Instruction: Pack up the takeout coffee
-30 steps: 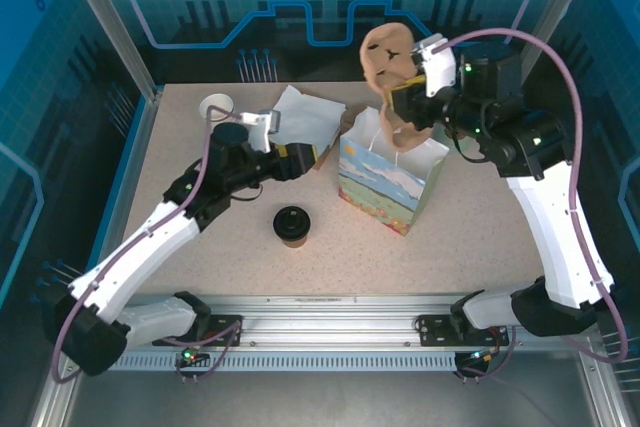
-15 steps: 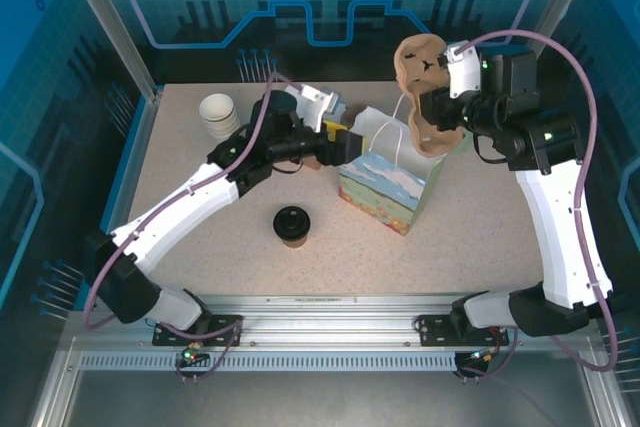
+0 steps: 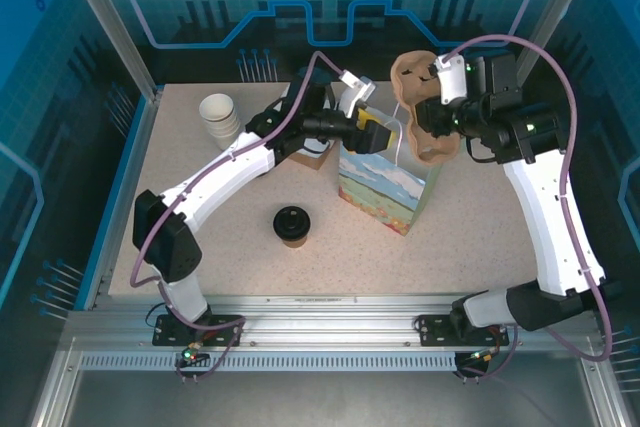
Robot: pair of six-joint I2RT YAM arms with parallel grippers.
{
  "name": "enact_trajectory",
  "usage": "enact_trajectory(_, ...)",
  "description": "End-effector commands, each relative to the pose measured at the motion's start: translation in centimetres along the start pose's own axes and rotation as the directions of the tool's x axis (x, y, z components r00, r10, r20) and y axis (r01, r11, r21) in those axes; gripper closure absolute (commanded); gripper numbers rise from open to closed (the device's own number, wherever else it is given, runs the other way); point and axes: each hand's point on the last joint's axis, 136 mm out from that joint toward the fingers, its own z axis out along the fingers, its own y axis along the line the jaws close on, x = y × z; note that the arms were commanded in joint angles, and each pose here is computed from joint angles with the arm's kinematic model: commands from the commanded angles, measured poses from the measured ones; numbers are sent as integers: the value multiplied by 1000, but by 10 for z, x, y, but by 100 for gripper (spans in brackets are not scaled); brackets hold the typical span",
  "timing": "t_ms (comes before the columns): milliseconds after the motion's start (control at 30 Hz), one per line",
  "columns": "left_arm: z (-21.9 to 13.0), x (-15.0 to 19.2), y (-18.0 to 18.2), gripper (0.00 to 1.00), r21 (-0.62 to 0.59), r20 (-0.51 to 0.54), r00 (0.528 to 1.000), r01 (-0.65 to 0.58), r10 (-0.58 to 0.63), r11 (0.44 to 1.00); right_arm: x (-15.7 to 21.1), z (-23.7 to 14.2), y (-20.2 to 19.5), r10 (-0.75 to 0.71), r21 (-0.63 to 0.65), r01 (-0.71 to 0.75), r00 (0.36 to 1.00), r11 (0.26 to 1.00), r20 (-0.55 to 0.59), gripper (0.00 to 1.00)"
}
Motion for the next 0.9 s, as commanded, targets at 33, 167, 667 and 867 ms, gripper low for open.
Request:
enact_trajectory(33,-2,-3,-21,24,104,-19,998,-54,56,993,2,10,-6,22,6,-22,999,1000,-30,72)
enact_trajectory(167,-5,-1,-29,26,142,-26,998,-55,59,988,3,17,-2,28,-20,-29,999,999,-43,72)
enact_trajectory(667,-20,9,-19,28,117,-11,998,-57,59,992,11,37,26,-10,-123,0,997,992,-81,72)
enact_trajectory(867,-25,12,-14,28,107,-3,999,-43,44,993,17,45,32,-64,-159,48,993,986,-95,72)
